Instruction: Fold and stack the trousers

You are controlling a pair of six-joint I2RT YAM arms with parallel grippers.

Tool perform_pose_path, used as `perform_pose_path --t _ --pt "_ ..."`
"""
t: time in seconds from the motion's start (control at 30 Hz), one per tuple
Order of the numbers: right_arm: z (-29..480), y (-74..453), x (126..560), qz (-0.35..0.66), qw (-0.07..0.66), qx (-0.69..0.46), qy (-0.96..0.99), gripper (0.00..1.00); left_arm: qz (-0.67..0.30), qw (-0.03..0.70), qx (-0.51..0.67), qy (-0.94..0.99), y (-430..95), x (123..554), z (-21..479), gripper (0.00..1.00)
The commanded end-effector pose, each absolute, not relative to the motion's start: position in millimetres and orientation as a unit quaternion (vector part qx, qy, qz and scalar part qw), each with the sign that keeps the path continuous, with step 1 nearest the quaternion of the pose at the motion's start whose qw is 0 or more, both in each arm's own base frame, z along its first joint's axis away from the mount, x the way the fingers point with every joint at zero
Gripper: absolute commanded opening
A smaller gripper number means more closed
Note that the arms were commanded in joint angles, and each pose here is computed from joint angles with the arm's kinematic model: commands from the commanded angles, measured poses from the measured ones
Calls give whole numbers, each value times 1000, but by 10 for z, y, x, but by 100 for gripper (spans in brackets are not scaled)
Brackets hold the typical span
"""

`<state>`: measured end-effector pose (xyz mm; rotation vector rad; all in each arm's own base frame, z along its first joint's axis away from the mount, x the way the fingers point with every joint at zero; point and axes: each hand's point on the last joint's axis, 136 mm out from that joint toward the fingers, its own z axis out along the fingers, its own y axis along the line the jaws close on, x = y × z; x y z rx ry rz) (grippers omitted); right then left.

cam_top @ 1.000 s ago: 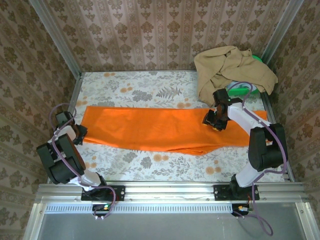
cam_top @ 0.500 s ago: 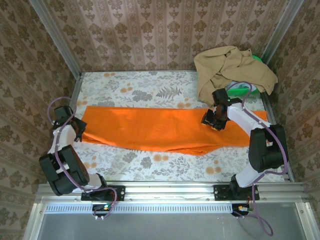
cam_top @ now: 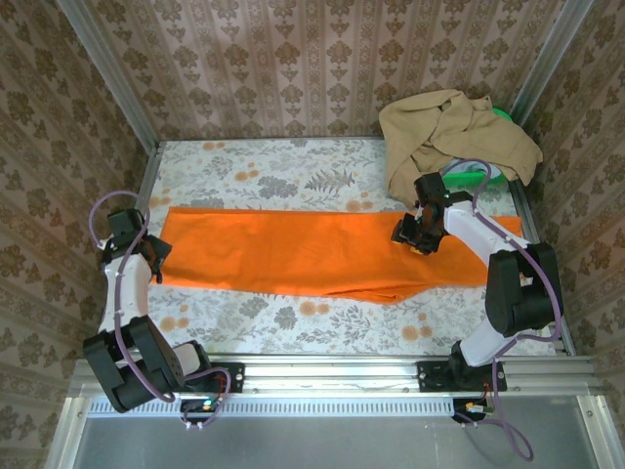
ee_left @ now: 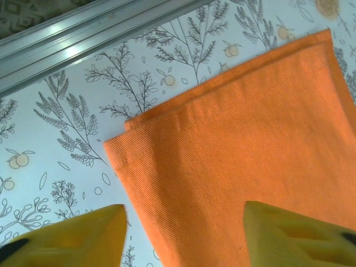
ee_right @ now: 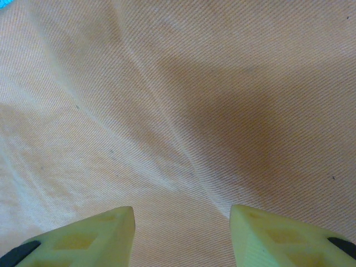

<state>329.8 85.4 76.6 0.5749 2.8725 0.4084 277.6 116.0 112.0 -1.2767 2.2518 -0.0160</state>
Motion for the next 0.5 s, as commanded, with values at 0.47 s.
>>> perform_pose_path --t 0.47 --pt "778 1062 3115 174 109 183 961 52 63 177 -322 928 1524 3768 948 68"
